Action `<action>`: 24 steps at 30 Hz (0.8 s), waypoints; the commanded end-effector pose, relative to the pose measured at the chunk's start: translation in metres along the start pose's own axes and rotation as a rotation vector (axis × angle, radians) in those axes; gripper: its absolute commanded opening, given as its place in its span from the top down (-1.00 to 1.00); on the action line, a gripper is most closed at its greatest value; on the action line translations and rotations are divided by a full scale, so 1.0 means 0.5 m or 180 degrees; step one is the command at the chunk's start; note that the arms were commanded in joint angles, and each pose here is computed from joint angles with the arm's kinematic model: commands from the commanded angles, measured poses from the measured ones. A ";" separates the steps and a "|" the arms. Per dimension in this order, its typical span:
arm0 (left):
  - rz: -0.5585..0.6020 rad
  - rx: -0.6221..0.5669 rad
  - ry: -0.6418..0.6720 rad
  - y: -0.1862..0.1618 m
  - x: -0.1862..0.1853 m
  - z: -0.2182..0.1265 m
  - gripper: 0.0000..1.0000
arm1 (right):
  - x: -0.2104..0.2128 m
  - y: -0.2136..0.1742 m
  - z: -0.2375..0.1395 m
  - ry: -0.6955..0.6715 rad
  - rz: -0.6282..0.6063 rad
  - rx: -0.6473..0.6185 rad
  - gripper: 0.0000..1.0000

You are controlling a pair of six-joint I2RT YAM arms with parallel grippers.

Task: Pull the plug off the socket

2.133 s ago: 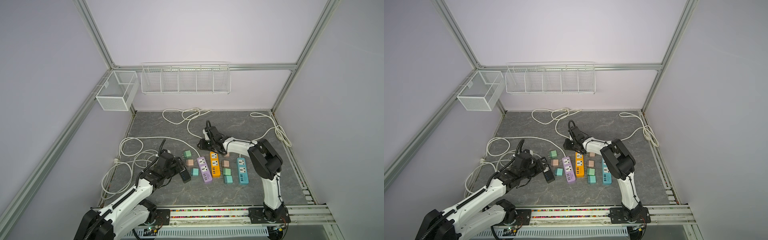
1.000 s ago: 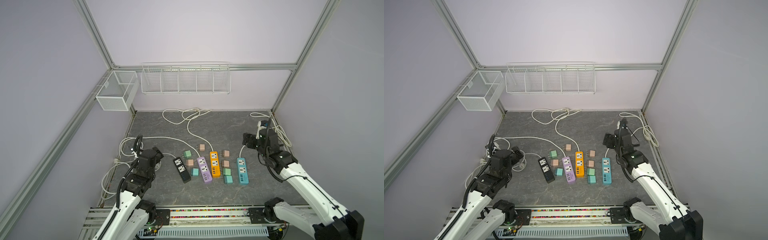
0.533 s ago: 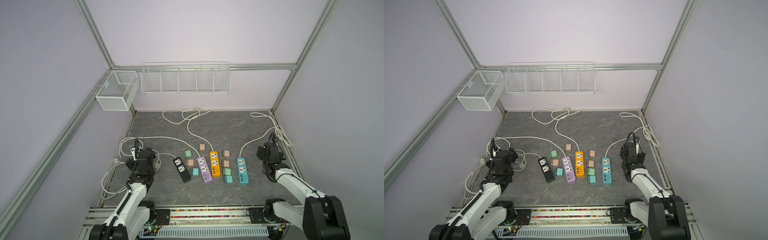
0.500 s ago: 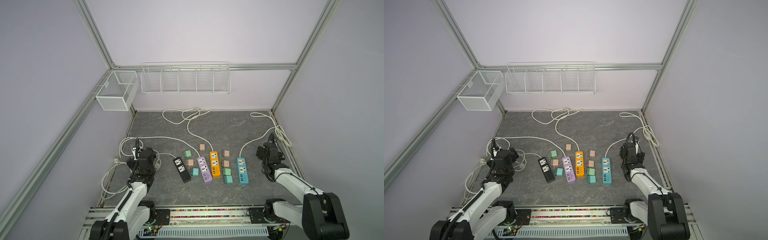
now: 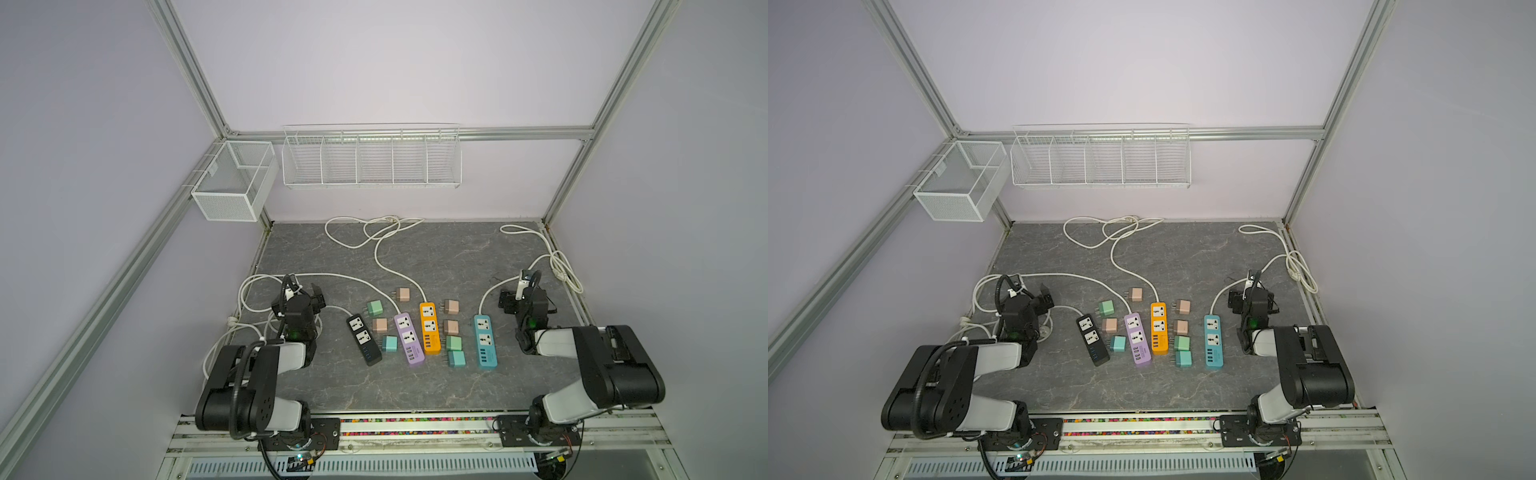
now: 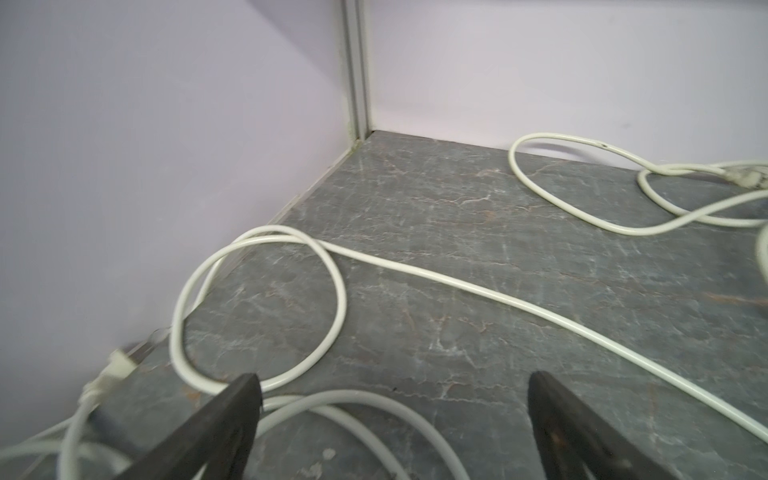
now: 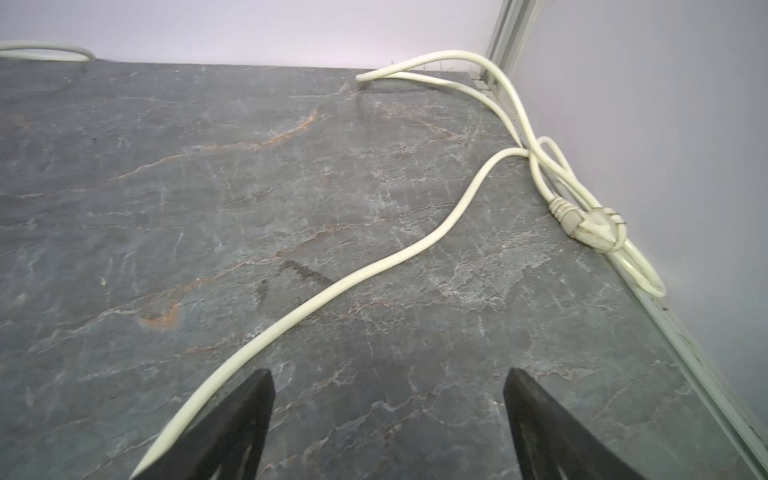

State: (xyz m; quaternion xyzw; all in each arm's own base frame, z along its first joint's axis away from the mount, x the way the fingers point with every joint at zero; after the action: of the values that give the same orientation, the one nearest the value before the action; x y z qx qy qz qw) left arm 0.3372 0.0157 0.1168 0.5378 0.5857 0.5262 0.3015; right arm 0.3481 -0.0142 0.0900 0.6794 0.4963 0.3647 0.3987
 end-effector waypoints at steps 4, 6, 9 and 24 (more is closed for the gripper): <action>-0.0119 -0.0116 0.0058 0.038 0.007 0.040 -0.99 | 0.013 0.035 -0.003 0.0228 -0.0042 -0.0235 -0.78; -0.0089 -0.0056 0.0043 0.030 0.006 0.038 -0.98 | 0.014 0.035 -0.002 0.0227 -0.0044 -0.0250 -0.78; -0.0111 0.0007 0.0062 0.035 0.008 0.040 -0.98 | 0.014 0.036 -0.002 0.0227 -0.0043 -0.0244 -0.78; -0.0095 -0.0128 0.0042 0.033 0.006 0.038 -0.98 | 0.013 0.037 -0.002 0.0240 -0.0029 -0.0242 -0.78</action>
State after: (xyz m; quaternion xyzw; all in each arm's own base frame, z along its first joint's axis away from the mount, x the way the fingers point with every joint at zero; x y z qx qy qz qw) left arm 0.3588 0.0212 0.1258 0.5214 0.5909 0.5311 0.3113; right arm 0.3537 -0.0107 0.0999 0.6598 0.4997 0.3971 0.3966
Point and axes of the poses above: each gripper's point midway between its finger pads, its own z axis out along the fingers, its own x axis along the line the jaws close on, y = z × x, the point moved 4 cm from there along -z, back along the fingers, and after that the axes turned 11 degrees about z, right-handed, at the moved point
